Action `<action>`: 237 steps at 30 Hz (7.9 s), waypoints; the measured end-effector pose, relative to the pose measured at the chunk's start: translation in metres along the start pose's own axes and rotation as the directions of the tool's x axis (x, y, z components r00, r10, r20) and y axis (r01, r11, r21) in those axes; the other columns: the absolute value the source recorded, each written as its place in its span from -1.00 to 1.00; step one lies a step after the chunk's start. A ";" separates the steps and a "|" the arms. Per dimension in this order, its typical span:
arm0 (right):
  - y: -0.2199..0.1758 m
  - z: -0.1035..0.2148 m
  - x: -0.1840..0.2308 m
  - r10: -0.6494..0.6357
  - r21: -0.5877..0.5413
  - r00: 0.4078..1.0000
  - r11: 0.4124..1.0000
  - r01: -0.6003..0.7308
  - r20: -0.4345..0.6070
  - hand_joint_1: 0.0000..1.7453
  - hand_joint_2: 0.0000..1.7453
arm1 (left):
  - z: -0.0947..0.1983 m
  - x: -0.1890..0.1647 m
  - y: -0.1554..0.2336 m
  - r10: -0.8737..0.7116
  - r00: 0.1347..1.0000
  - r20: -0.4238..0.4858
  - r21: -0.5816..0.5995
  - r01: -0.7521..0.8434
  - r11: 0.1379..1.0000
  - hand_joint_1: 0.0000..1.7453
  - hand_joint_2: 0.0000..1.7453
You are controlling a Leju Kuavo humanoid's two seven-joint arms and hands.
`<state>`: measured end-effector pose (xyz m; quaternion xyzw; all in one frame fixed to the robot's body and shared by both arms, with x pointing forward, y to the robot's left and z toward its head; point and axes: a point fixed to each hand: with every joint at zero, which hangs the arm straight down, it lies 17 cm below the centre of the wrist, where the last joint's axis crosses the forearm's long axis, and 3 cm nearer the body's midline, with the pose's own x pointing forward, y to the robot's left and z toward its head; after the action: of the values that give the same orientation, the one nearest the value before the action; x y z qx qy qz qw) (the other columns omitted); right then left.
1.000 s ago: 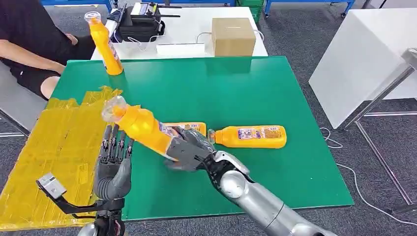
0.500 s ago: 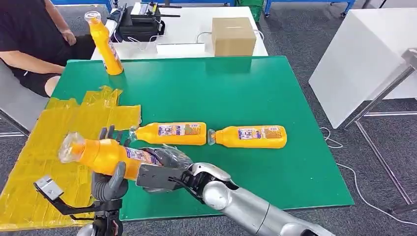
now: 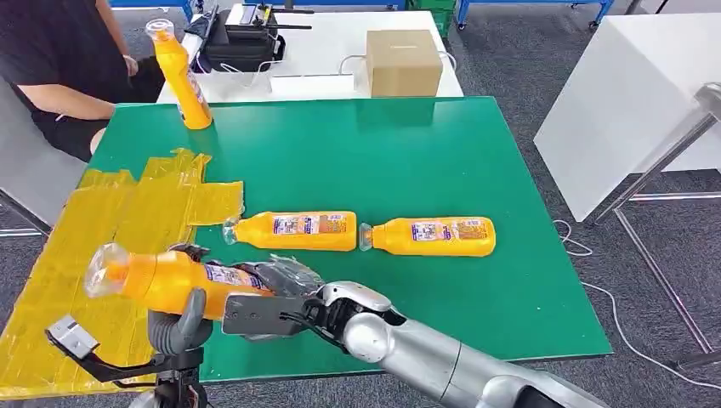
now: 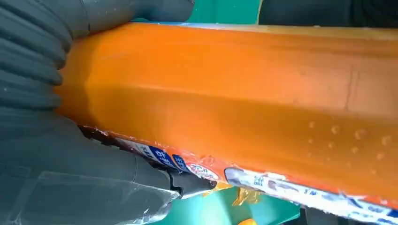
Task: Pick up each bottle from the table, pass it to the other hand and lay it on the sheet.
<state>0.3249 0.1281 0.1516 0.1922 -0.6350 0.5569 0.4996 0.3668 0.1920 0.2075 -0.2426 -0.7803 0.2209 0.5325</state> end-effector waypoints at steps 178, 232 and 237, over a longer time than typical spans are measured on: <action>-0.148 0.045 -0.217 0.554 0.208 0.437 0.756 -0.620 -0.709 -1.00 1.00 | -0.044 0.036 0.032 -0.096 0.987 0.132 0.225 0.065 0.972 -1.00 -1.00; -0.292 0.323 -0.253 0.277 -0.112 0.494 0.775 -0.622 -0.824 -1.00 1.00 | 0.013 0.082 0.090 -0.130 0.969 0.212 0.398 0.036 0.917 -1.00 -1.00; -0.279 0.298 -0.263 0.282 -0.090 0.508 0.803 -0.589 -0.814 -1.00 1.00 | 0.009 0.078 0.087 -0.118 0.972 0.205 0.390 0.030 0.920 -1.00 -1.00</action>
<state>0.5353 -0.3073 0.1080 -0.3265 -0.4775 0.5678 0.5857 0.3466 0.3071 0.2085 -0.0772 -0.7856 0.3750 0.4861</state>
